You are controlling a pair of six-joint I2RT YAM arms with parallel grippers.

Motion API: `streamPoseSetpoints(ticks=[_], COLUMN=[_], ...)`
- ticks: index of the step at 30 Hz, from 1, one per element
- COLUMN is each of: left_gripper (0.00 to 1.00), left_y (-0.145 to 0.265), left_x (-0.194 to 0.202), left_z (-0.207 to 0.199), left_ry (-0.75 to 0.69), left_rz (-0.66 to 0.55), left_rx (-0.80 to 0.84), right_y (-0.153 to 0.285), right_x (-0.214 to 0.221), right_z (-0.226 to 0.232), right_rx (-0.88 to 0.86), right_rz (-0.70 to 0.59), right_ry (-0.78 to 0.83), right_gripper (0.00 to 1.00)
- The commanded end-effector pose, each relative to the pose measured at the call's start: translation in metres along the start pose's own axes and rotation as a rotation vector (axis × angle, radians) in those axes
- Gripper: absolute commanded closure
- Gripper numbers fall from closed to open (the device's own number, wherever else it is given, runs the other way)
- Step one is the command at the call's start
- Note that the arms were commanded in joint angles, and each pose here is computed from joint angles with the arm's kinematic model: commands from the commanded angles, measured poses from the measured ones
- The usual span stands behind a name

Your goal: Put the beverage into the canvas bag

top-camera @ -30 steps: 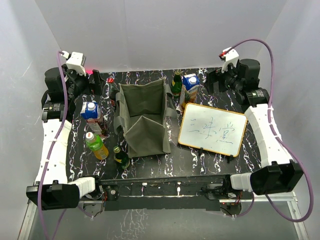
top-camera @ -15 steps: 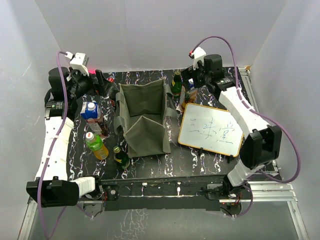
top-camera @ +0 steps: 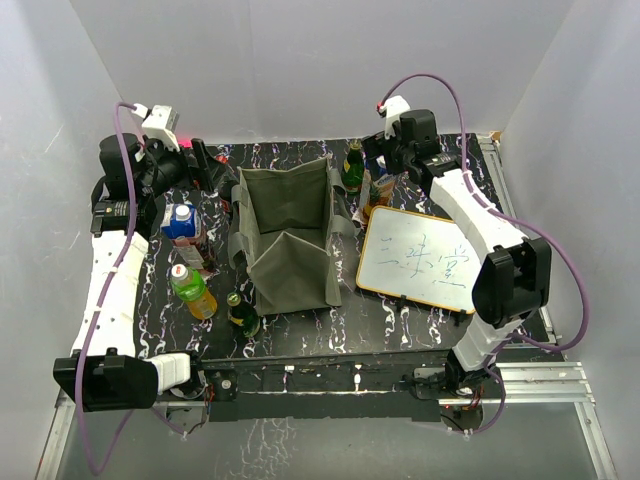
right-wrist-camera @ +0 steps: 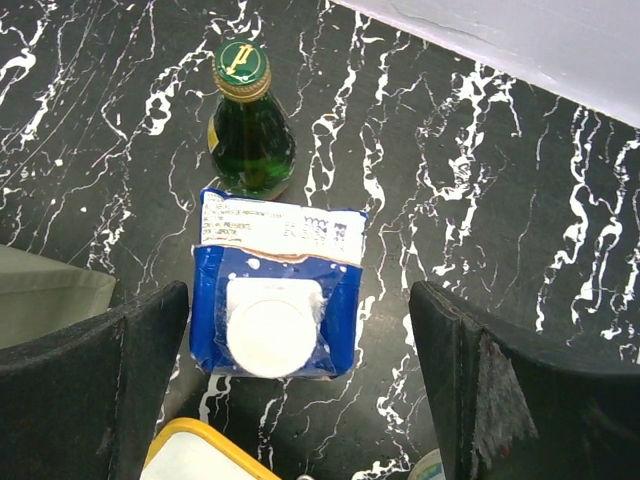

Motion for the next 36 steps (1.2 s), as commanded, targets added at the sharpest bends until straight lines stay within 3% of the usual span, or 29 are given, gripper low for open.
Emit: streamPoseSetpoints(ticks=[1,11,19,31,36], left_gripper=[0.14,0.16,0.19,0.19,0.21], left_y=[-0.002,-0.003,-0.006,-0.012,-0.013], left_x=[-0.002,0.004,0.013,0.034,0.035], left_z=[-0.008,-0.009,-0.014,-0.032,-0.037], left_ry=[0.003,0.006,0.04,0.108,0.135], left_rz=[-0.014,-0.004,0.015,0.13,0.14], left_rx=[0.047,0.057,0.082,0.158,0.18], right_y=[-0.005,-0.02,0.001,0.114,0.161], right_x=[-0.023,-0.016,-0.047,-0.159,-0.191], right_z=[0.006,0.012,0.011,0.006,0.007], right_rx=[-0.037,-0.073,-0.085,-0.114,-0.136], right_rz=[-0.078,-0.043,-0.107,-0.434,-0.544], right_ry=[-0.015,-0.016,-0.003,0.049,0.083], right_gripper=[0.07,0.29,0.72,0.85,0.85])
Point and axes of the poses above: each gripper's point midway between its finger pads, its own y axis back along the fingers, its own z axis along the line the jaws close on, x = y × z, the point moved 2 cm from there along y, back along the fingers, and after that the axes turned 1 degree about -y, right-handed, at the moved point
